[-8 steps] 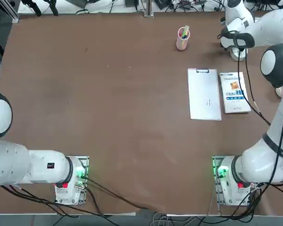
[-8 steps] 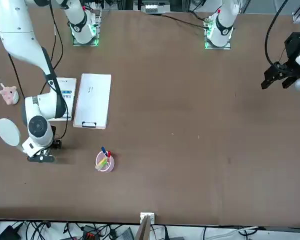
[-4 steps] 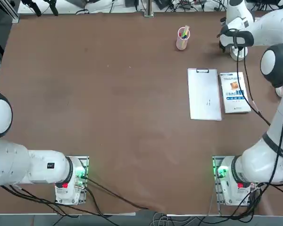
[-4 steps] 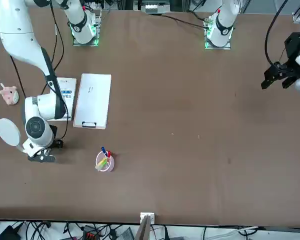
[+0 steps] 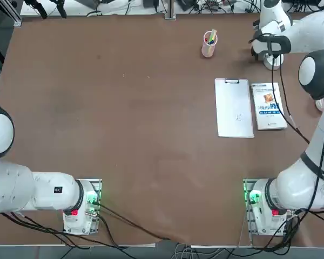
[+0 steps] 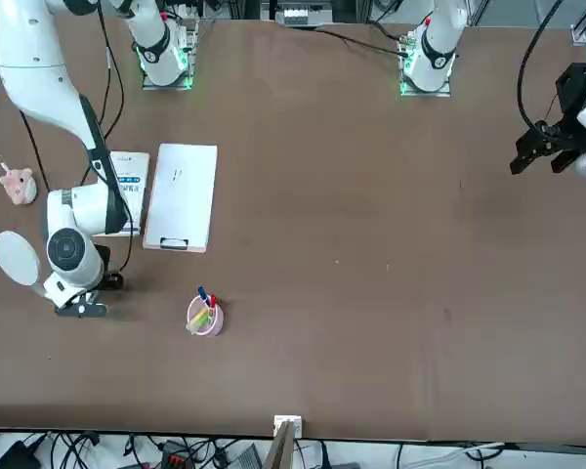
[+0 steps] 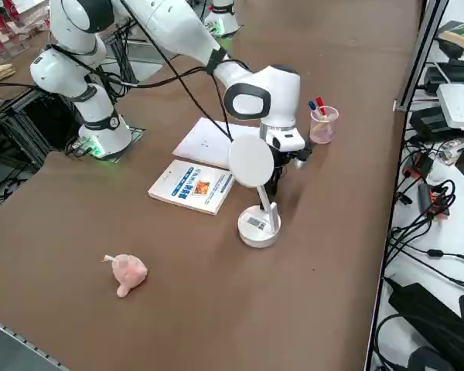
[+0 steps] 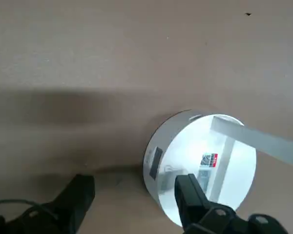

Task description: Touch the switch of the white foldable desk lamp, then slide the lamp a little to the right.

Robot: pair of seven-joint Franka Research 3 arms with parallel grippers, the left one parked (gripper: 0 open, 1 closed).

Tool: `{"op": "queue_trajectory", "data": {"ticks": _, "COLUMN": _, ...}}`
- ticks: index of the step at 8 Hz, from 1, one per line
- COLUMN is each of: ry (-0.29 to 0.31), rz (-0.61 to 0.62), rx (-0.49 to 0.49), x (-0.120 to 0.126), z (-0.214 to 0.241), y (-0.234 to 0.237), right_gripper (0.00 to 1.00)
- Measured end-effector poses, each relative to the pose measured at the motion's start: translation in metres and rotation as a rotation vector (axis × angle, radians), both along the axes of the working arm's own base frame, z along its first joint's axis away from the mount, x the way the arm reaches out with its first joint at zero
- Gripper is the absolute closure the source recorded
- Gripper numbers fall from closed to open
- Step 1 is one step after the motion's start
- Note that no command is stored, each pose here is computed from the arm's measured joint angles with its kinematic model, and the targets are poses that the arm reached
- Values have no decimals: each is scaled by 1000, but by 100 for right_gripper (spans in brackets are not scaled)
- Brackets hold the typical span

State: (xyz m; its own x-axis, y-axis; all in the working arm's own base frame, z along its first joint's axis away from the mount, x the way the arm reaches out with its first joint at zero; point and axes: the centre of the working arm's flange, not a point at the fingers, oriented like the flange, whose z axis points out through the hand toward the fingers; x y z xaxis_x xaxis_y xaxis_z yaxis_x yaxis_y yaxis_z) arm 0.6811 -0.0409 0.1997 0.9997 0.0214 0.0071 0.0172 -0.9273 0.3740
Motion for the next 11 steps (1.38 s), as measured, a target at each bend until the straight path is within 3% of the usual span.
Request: {"op": "queue_trajectory", "data": {"ticks": 11, "ry": -19, "rz": 2, "rx": 33, "x": 2, "z": -6, "y": 1, "right_gripper": 0}}
